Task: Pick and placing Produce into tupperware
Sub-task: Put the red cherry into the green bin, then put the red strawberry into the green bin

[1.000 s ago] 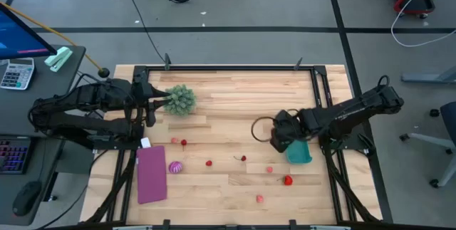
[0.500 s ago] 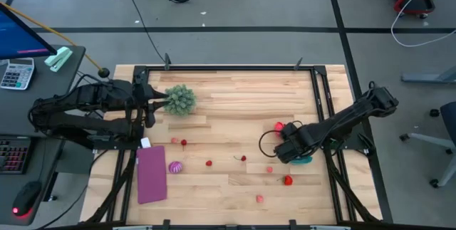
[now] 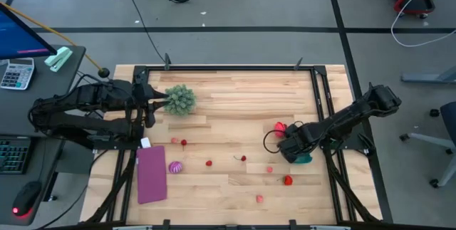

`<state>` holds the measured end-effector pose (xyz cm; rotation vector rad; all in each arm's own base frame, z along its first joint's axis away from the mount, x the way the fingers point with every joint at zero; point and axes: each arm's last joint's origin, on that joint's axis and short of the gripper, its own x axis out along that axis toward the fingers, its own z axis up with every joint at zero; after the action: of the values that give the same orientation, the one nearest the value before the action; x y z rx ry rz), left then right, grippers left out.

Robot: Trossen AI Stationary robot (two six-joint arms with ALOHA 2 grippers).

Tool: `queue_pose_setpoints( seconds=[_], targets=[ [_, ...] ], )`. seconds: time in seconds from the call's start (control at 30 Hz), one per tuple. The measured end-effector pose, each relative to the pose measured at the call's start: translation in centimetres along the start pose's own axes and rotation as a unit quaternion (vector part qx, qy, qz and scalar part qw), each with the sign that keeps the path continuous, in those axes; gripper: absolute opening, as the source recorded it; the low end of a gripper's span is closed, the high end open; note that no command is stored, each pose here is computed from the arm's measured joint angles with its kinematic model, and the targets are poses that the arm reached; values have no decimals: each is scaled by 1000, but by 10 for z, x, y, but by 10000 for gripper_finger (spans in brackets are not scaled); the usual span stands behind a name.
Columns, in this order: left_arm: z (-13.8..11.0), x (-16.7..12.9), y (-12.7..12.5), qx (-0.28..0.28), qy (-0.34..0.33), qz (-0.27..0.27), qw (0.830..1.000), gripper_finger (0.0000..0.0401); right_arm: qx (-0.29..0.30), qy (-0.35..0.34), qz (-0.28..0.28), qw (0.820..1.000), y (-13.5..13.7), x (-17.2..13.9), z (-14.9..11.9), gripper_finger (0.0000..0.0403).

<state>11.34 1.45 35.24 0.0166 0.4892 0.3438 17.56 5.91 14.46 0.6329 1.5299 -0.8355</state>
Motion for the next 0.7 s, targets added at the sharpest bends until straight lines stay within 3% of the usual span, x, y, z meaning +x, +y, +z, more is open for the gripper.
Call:
queue_pose_setpoints(
  seconds=[0.3,0.6,0.7],
  targets=[
    [0,0,0,0,0,0,1000,107,-69,-3,20,997,4,-7,10,98],
    [0,0,0,0,0,0,1000,107,-78,15,-5,997,-5,-7,16,183],
    [0,0,0,-1,0,0,1000,107,-68,53,-14,996,-10,-7,16,199]
  ],
)
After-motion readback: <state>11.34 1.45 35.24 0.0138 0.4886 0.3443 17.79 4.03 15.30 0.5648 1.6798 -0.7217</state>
